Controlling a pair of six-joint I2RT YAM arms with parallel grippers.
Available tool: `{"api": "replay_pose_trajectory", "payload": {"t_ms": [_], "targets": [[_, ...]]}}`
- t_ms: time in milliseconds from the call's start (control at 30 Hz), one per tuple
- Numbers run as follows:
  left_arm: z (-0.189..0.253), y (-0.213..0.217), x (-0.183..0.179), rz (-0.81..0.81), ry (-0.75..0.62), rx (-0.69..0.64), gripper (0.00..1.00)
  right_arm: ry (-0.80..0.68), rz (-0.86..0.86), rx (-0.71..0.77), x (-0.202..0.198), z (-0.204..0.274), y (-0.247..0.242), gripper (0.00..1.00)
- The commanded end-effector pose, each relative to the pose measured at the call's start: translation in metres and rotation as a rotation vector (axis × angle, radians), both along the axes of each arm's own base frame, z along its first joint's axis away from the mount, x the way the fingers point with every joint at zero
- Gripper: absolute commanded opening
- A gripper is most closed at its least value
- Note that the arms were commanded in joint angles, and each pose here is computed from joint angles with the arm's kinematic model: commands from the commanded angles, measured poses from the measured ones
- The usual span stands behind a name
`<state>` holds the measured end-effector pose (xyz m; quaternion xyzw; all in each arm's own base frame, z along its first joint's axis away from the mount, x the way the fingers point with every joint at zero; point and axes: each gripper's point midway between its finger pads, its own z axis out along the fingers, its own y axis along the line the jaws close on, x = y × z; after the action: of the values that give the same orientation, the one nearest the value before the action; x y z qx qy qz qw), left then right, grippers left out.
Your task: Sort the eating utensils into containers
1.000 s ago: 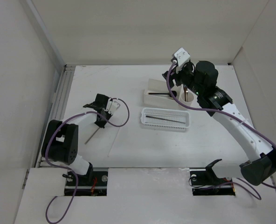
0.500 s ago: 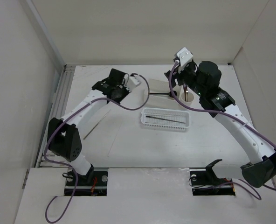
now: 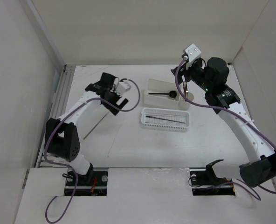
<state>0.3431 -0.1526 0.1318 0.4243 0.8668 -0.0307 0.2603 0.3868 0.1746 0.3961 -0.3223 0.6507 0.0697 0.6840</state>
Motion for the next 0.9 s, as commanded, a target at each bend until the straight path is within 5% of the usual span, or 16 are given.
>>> {"api": "replay_pose_trajectory", "payload": {"t_ms": [0, 267, 567, 633, 667, 767, 800, 867], "targets": [[0.005, 0.059, -0.014, 0.148, -0.02, 0.019, 0.99, -0.062, 0.1, 0.02, -0.002, 0.024, 0.015, 0.78], [-0.059, 0.102, -0.048, 0.153, 0.133, 0.039, 0.93, -0.033, 0.16, 0.013, -0.002, 0.011, 0.026, 0.78], [-0.104, 0.149, -0.031, 0.242, 0.124, 0.187, 0.82, -0.041, 0.171, 0.016, -0.006, 0.014, 0.026, 0.78], [-0.112, 0.149, -0.031, 0.24, 0.151, 0.193, 0.7, -0.051, 0.171, 0.019, -0.006, 0.019, 0.026, 0.78], [-0.115, 0.15, -0.032, 0.239, 0.163, 0.196, 0.52, -0.051, 0.171, 0.019, -0.006, 0.019, 0.026, 0.78], [-0.136, 0.158, -0.044, 0.258, 0.235, 0.25, 0.29, -0.06, 0.16, 0.021, -0.006, 0.024, 0.024, 0.78], [-0.143, 0.159, -0.051, 0.255, 0.262, 0.257, 0.09, -0.06, 0.16, 0.021, -0.006, 0.024, 0.024, 0.78], [-0.152, 0.159, -0.063, 0.223, 0.307, 0.262, 0.0, -0.06, 0.148, 0.021, -0.004, 0.024, 0.022, 0.78]]}}
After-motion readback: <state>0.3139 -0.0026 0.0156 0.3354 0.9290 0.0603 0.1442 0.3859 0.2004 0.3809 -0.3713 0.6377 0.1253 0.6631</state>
